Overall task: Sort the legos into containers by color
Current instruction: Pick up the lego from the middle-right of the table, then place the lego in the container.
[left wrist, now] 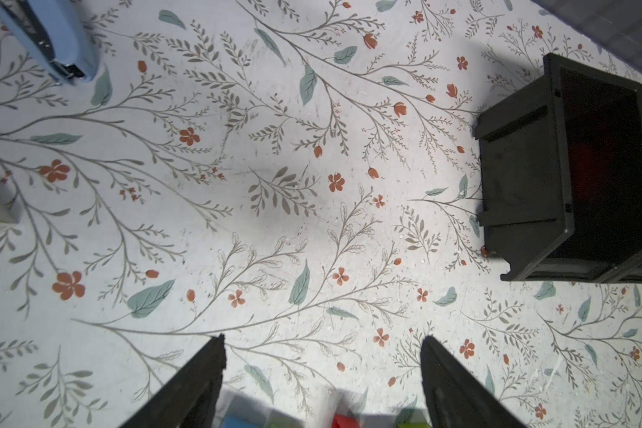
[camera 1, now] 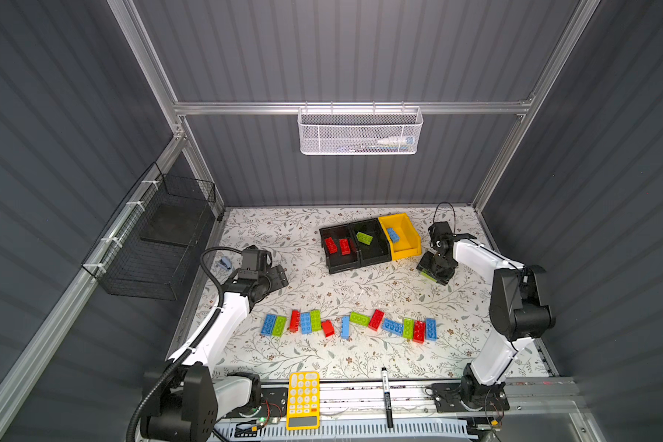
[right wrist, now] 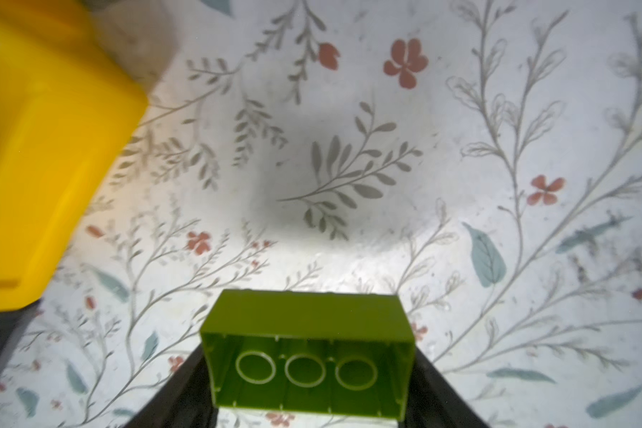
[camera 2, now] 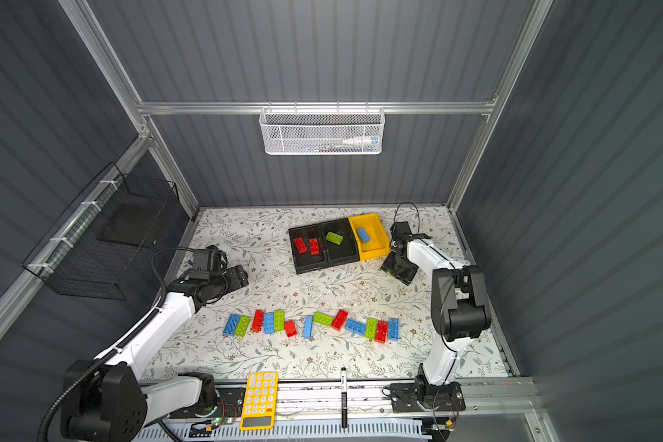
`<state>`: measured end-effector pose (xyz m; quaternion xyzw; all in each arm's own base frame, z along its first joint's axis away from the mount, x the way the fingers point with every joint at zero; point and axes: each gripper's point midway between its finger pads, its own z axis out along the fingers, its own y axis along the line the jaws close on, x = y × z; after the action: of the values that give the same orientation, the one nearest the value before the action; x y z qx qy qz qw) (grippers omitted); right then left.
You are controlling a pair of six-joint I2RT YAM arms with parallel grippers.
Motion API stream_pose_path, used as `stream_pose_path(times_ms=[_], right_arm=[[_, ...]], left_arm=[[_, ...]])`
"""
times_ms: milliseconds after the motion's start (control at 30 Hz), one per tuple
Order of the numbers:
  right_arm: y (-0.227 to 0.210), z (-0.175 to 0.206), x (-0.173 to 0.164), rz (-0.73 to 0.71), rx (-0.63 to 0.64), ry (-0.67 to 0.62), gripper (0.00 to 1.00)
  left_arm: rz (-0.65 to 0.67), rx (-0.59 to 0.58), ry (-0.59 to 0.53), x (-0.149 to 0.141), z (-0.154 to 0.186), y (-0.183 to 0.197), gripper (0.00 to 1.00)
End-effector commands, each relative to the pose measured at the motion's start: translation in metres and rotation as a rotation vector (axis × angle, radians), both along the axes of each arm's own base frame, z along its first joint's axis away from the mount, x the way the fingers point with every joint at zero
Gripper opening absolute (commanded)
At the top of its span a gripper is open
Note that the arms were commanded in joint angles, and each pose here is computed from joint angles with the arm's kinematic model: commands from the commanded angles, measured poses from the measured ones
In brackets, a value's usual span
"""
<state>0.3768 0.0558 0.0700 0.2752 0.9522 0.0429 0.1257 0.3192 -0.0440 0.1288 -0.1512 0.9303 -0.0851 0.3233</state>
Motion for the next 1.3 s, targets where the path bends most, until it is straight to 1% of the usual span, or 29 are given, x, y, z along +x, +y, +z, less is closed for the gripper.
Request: stream_pose_path(times_ms=[0, 100, 200, 333, 433, 500, 633, 800, 867, 933, 1033, 1133, 1267], right_arm=[[0.029, 0.039, 0.014, 0.056, -0.006, -0.088, 0.57], [0.063, 0.066, 0.034, 0.114, 0.017, -0.157, 0.58], [0.104, 0.085, 0.054, 0.168, 0.079, -0.217, 0.58], [0.146, 0.088, 0.082, 0.212, 0.148, -0.238, 0.59], [0.166, 0.082, 0.098, 0.209, 0.206, -0.232, 0.6], [0.175, 0.075, 0.107, 0.199, 0.228, -0.231, 0.6], [0.189, 0.057, 0.124, 0.187, 0.265, -0.207, 0.61], [0.2, 0.039, 0.138, 0.182, 0.287, -0.188, 0.63], [0.2, 0.033, 0.142, 0.175, 0.284, -0.184, 0.65], [0.201, 0.028, 0.145, 0.171, 0.287, -0.179, 0.71], [0.203, 0.027, 0.146, 0.173, 0.298, -0.17, 0.79], [0.203, 0.032, 0.146, 0.178, 0.3, -0.178, 0.82], [0.197, 0.046, 0.146, 0.177, 0.303, -0.198, 0.83]], left_arm=[[0.072, 0.001, 0.043, -0.02, -0.008, 0.014, 0.84], [0.101, -0.009, 0.054, -0.03, -0.008, 0.019, 0.84], [0.136, -0.027, 0.062, -0.038, -0.008, 0.024, 0.85], [0.168, -0.05, 0.085, -0.049, -0.011, 0.027, 0.86], [0.177, -0.082, 0.11, -0.057, -0.015, 0.025, 0.87], [0.187, -0.104, 0.14, -0.065, -0.021, 0.022, 0.87], [0.216, -0.145, 0.164, -0.078, -0.028, 0.02, 0.87], [0.222, -0.164, 0.208, -0.092, -0.036, 0.018, 0.87], [0.229, -0.162, 0.231, -0.096, -0.04, 0.018, 0.89], [0.233, -0.163, 0.25, -0.1, -0.044, 0.018, 0.91], [0.237, -0.173, 0.263, -0.102, -0.046, 0.017, 0.92], [0.249, -0.183, 0.272, -0.105, -0.047, 0.016, 0.93], [0.274, -0.211, 0.288, -0.109, -0.052, 0.014, 0.95]])
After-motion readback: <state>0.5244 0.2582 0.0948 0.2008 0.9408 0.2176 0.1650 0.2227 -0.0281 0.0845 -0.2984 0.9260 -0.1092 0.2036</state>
